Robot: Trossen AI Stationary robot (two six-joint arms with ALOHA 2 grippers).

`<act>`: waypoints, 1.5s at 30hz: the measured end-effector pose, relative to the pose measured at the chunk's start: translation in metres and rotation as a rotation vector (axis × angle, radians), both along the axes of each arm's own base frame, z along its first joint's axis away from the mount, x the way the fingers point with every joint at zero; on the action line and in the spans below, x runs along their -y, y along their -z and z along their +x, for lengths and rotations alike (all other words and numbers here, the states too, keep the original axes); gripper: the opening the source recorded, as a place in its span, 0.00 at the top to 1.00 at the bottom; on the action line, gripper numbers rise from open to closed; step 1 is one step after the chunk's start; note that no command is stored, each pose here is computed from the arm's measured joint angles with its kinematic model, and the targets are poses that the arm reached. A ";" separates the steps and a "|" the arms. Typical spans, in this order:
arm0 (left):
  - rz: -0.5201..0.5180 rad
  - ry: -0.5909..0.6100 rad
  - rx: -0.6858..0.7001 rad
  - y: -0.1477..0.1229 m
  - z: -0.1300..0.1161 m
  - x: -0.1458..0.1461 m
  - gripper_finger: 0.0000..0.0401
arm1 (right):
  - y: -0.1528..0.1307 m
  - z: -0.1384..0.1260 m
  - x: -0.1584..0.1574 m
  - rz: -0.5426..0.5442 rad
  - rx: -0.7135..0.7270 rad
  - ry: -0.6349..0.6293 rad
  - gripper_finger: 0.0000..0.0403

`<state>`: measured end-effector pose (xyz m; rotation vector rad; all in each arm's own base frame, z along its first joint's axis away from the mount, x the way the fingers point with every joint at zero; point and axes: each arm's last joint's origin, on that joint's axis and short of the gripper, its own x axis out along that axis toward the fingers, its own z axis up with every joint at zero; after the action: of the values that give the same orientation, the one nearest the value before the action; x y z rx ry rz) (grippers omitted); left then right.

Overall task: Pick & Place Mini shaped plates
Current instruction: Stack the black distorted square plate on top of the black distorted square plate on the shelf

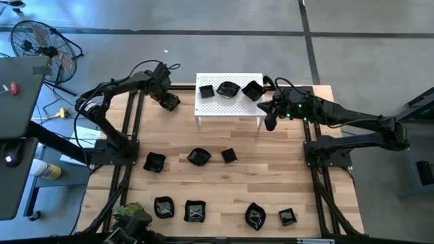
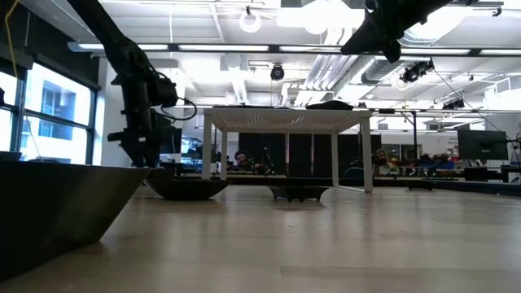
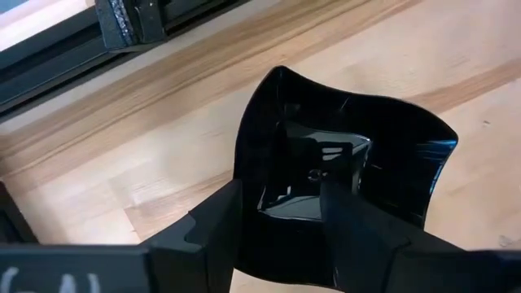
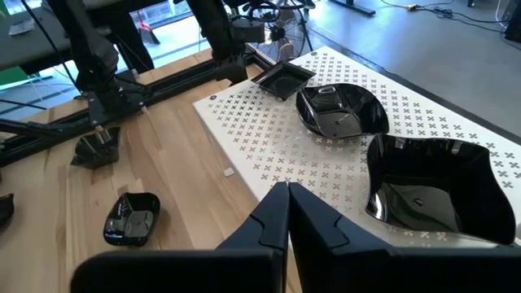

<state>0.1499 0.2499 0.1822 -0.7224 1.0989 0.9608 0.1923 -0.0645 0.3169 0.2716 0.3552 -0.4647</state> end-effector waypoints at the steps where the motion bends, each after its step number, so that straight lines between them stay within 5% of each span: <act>1: -0.002 -0.007 0.001 0.000 -0.002 -0.001 0.59 | 0.000 0.000 0.000 0.000 0.000 0.000 0.99; 26: 0.018 0.017 -0.095 0.001 -0.010 -0.013 0.60 | 0.000 0.000 0.000 -0.004 0.000 -0.001 0.99; 40: 0.003 0.078 -0.140 0.004 -0.011 -0.012 0.98 | 0.000 0.000 0.000 -0.006 0.000 0.003 0.99; 45: -0.035 0.101 -0.149 -0.002 -0.011 -0.011 0.98 | 0.000 0.000 0.000 -0.006 0.000 0.002 0.99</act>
<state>0.1390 0.2613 0.1843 -0.6250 1.2736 0.9216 0.1923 -0.0646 0.3171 0.2662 0.3538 -0.4682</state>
